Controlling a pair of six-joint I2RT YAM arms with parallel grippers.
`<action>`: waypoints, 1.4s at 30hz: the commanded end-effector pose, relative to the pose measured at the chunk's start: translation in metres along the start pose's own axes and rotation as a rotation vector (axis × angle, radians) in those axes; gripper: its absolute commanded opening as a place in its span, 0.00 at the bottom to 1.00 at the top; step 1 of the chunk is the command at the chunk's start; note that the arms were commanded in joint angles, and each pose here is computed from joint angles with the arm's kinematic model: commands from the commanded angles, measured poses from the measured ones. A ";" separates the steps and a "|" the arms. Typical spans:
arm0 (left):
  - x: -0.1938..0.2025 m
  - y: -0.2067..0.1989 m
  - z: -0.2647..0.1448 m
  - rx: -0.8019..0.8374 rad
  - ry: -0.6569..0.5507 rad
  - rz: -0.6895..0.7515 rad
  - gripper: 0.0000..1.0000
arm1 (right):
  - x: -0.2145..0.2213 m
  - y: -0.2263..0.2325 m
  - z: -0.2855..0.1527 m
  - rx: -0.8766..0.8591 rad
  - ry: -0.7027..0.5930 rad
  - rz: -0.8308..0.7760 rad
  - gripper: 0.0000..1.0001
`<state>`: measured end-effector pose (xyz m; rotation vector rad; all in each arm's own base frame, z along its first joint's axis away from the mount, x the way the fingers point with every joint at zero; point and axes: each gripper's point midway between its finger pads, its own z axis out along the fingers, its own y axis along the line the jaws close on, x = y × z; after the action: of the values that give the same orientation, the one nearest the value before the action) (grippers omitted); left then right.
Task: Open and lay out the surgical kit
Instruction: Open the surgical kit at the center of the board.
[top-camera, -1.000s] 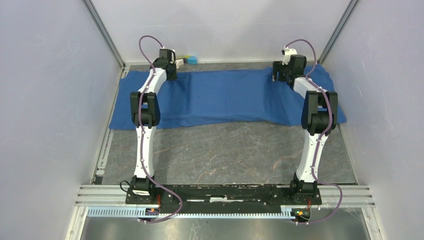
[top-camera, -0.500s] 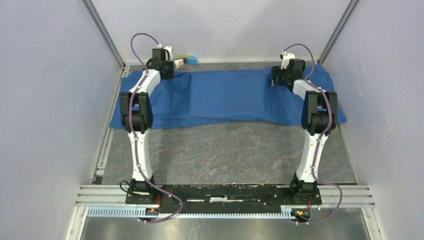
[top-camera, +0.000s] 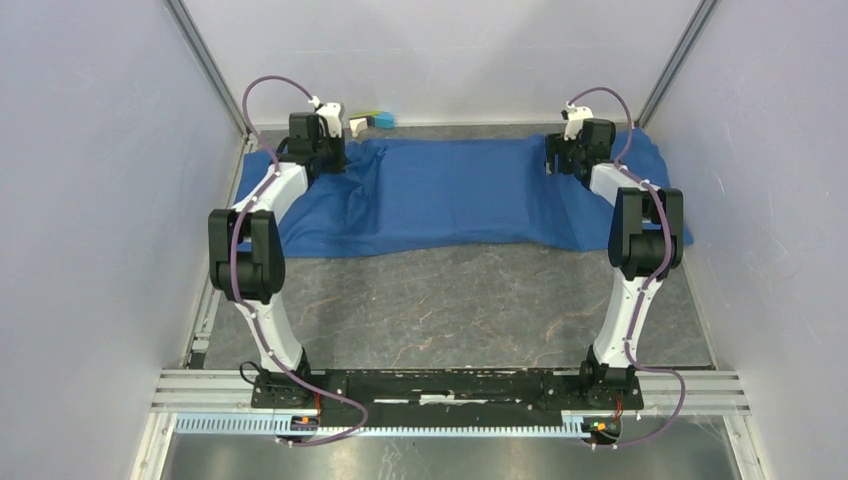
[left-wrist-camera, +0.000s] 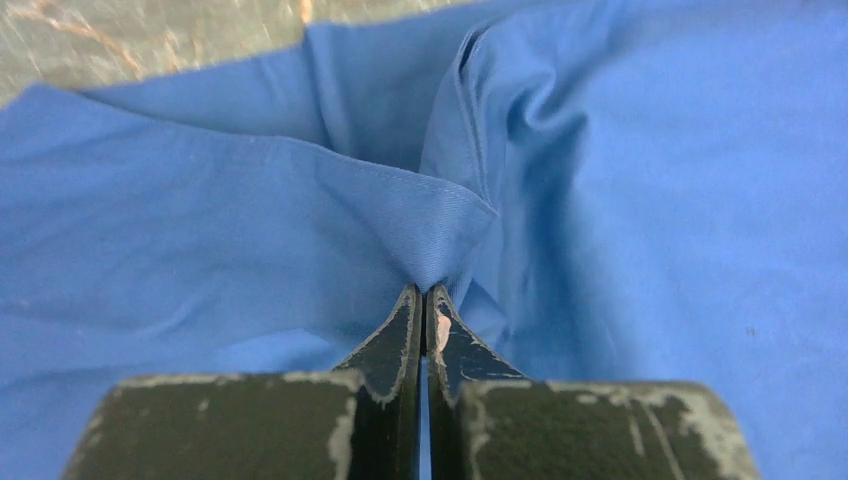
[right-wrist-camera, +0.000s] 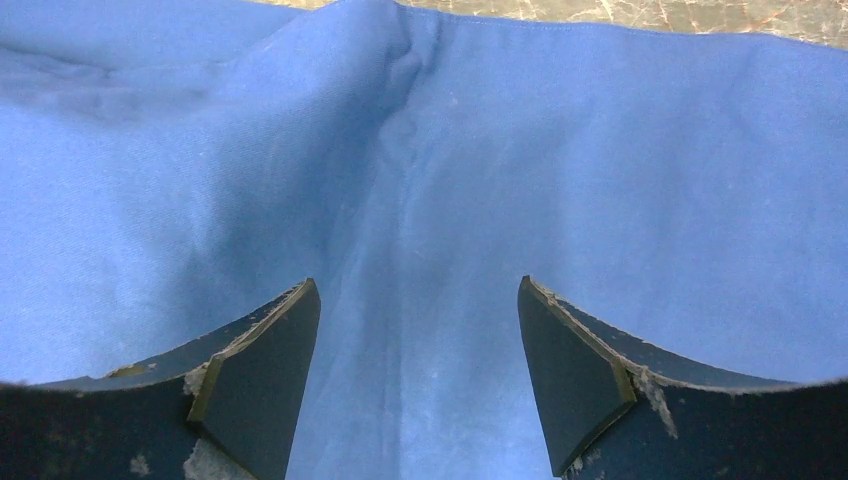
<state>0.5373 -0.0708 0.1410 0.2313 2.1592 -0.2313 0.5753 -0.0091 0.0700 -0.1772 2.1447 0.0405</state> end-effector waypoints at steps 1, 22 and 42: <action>0.009 -0.013 -0.026 0.038 -0.024 0.067 0.02 | -0.030 -0.003 -0.020 -0.003 -0.083 -0.030 0.80; 0.102 -0.030 -0.039 0.094 0.147 0.039 0.02 | -0.020 0.014 -0.034 -0.086 -0.079 -0.056 0.80; 0.006 -0.046 -0.047 0.216 0.009 0.379 0.86 | -0.017 0.020 -0.044 -0.122 -0.076 -0.092 0.79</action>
<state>0.4655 -0.0864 0.1280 0.5522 2.1873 -0.2739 0.5455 0.0081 0.0865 -0.3204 2.1075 0.1303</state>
